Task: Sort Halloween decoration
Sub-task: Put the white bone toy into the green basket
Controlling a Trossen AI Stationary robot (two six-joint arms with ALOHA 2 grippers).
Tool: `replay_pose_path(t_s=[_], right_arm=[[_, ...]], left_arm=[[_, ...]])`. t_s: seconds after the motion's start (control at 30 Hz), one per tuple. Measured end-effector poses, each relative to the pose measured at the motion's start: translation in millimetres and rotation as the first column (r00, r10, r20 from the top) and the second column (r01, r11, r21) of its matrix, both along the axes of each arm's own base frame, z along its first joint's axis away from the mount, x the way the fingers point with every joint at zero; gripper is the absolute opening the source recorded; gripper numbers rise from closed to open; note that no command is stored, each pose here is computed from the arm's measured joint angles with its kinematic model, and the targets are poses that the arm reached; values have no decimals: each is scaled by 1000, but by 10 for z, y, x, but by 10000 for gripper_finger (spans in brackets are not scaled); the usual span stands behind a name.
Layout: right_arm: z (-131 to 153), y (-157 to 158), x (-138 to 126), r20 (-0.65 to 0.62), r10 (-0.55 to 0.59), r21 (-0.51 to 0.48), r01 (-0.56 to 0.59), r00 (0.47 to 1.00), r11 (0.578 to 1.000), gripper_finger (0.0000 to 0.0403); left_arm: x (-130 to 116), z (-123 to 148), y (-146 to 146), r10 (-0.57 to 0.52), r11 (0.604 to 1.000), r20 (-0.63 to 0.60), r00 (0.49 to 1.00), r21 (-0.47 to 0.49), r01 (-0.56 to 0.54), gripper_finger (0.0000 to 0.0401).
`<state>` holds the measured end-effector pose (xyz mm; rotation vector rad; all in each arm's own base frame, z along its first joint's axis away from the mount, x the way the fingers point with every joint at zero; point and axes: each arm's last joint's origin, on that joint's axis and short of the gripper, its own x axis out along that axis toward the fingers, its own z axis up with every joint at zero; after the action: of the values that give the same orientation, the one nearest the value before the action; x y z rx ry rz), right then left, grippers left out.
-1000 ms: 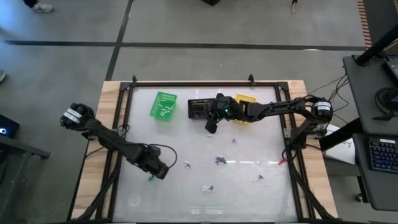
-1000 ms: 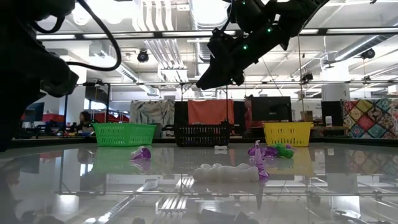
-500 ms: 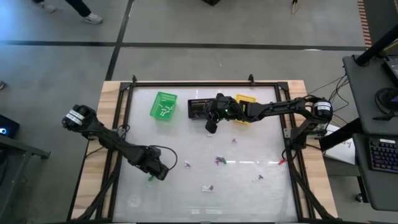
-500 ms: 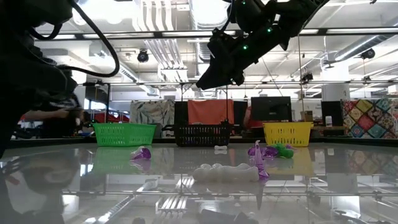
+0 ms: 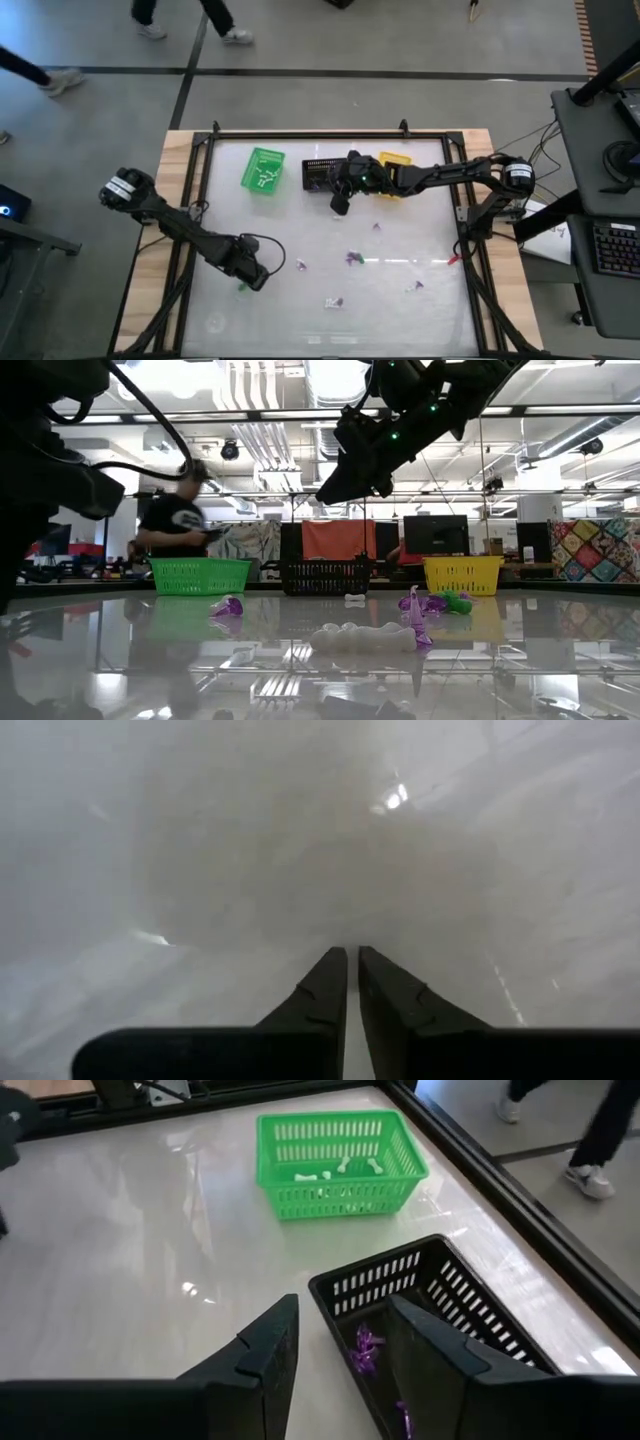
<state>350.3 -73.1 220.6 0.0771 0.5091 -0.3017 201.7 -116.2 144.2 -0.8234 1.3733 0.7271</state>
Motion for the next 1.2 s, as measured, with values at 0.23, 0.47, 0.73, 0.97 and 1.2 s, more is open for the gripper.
replay_pose_path(t_s=[0.23,0.47,0.73,0.97,1.2], right_arm=[[-24,47,-5,-27,12,6,-12,1000,1000,135],[-46,66,-16,-50,9,24,-8,999,1000,134],[-78,70,-38,-84,-3,51,7,996,999,134],[-79,91,-35,-86,3,52,1,996,999,132],[-79,91,-35,-87,6,47,-2,996,999,132]], left_arm=[[25,156,60,-91,993,105,990,82,83,0],[24,402,200,-172,973,233,957,190,129,0],[-3,791,486,-243,915,384,890,394,80,0],[2,983,1058,-265,788,315,911,616,16,0],[89,854,1819,-214,690,99,972,720,78,0]])
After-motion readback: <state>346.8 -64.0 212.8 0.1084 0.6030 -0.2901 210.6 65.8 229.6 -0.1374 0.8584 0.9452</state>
